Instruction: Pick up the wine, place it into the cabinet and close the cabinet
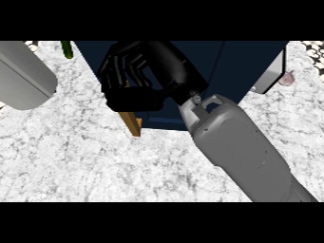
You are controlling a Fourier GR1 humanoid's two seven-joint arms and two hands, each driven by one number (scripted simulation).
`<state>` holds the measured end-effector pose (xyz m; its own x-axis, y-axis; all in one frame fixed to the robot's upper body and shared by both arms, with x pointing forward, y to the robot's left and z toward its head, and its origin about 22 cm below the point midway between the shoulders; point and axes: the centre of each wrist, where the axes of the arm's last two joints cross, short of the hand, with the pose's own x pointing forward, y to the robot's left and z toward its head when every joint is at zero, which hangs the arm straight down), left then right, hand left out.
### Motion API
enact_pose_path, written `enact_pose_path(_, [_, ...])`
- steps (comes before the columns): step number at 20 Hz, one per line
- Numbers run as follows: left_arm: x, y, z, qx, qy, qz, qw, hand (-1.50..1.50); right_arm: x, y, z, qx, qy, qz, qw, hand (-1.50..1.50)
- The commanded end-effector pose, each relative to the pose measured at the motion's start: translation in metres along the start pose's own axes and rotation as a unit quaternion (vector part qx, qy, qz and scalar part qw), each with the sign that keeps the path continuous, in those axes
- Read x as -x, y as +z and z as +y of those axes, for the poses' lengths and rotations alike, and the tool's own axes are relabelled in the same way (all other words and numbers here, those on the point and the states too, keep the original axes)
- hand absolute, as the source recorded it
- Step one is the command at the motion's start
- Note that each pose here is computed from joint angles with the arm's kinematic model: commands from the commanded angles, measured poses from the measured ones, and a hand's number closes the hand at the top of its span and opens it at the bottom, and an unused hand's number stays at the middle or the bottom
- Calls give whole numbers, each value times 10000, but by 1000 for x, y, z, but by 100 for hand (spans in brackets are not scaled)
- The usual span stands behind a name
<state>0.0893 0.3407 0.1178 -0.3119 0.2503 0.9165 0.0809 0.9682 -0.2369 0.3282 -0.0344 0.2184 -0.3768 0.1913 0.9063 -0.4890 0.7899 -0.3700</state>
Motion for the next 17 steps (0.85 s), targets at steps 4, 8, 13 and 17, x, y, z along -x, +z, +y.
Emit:
enact_pose_path(4, [15, -10, -31, 74, 123, 100, 9998, -150, 19, -18, -39, 208, 130, 142, 9996, 150])
enact_pose_path(8, [29, -19, -28, 52, 135, 101, 9998, -150, 36, -20, -67, 360, 250, 106, 9990, 150])
enact_pose_path(13, [37, -30, -31, 11, 155, 49, 9999, -150, 40, -23, -80, 457, 341, 129, 9983, 150])
enact_pose_path(17, [51, -34, -36, -4, 171, 119, 9998, -150, 56, -23, -71, 351, 410, 99, 9985, 150])
